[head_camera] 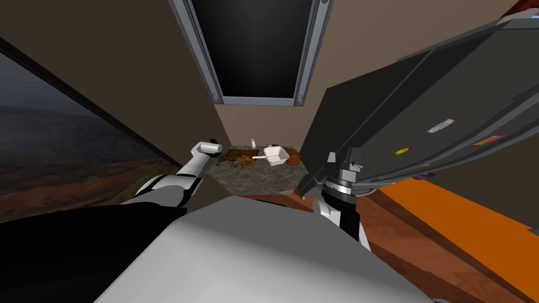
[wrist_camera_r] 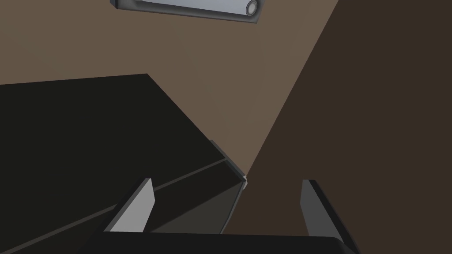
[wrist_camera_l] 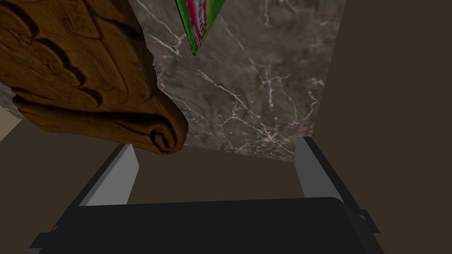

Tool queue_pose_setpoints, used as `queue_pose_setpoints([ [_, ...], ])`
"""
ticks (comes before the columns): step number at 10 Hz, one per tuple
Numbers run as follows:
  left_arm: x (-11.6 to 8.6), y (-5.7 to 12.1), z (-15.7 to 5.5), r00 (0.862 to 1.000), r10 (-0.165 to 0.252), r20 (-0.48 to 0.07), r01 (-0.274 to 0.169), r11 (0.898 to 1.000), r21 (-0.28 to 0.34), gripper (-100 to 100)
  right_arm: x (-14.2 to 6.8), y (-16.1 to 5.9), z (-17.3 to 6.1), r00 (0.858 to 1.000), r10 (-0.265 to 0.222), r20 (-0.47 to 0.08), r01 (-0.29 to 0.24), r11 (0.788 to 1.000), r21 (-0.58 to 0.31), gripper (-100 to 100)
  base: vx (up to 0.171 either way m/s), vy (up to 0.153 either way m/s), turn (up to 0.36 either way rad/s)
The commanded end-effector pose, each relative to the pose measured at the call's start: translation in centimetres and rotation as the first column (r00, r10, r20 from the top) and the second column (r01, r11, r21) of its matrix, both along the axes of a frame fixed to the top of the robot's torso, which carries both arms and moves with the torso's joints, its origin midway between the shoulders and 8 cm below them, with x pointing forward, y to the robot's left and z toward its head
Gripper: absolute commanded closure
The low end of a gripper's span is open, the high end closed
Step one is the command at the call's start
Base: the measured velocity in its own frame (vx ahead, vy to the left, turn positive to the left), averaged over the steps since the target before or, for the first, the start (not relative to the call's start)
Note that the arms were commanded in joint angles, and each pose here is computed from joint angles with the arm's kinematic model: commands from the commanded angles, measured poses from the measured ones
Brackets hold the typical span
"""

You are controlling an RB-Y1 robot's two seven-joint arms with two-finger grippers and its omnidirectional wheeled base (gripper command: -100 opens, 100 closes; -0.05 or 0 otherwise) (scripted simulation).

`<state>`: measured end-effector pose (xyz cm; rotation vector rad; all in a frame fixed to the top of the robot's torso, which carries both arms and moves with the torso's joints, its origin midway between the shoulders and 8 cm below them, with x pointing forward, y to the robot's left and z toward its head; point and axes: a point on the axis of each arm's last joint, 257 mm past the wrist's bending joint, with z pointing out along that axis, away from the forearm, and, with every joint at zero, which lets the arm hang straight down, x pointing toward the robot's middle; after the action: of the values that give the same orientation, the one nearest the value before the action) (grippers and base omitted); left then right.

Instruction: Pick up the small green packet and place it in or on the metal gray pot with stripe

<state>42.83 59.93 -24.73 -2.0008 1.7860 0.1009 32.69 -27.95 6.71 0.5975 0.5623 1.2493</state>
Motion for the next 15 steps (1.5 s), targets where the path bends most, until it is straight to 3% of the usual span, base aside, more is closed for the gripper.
queue_pose_setpoints([
  [1, -0.7, -0.7, -0.1, 0.999, 0.026, -0.024, -0.027, 0.998, -0.054, -100, 0.0, 0.0, 0.0, 1.0, 0.0, 0.0, 0.0, 1.0, 0.0, 0, 0.039, -0.011, -0.044],
  [6, -2.3, -2.4, -0.3, 0.994, 0.064, -0.088, -0.077, 0.986, -0.145, -100, 0.0, 0.0, 0.0, 1.0, 0.0, 0.0, 0.0, 1.0, 0.0, 0, 0.037, -0.009, -0.028],
  [8, -3.2, -3.8, -0.3, 0.988, 0.087, -0.13, -0.114, 0.97, -0.216, -100, 0.0, 0.0, 0.0, 1.0, 0.0, 0.0, 0.0, 1.0, 0.0, 0, 0.049, -0.016, -0.042],
  [9, -3.5, -3.9, -0.3, 0.986, 0.088, -0.141, -0.118, 0.969, -0.218, -100, 0.0, 0.0, 0.0, 1.0, 0.0, 0.0, 0.0, 1.0, 0.0, 0, 0.052, -0.015, -0.019],
  [11, -4.5, -5.2, -0.2, 0.977, 0.102, -0.185, -0.151, 0.95, -0.275, -100, 0.0, 0.0, 0.0, 1.0, 0.0, 0.0, 0.0, 1.0, 0.0, 0, 0.051, -0.005, -0.031],
  [12, -4.7, -5.2, -0.2, 0.976, 0.103, -0.191, -0.154, 0.949, -0.276, -100, 0.0, 0.0, 0.0, 1.0, 0.0, 0.0, 0.0, 1.0, 0.0, 0, 0.042, -0.008, -0.019],
  [15, -6.1, -6.7, 0.1, 0.961, 0.111, -0.253, -0.194, 0.923, -0.332, -100, 0.0, 0.0, 0.0, 1.0, 0.0, 0.0, 0.0, 1.0, 0.0, 0, 0.042, -0.01, -0.024],
])
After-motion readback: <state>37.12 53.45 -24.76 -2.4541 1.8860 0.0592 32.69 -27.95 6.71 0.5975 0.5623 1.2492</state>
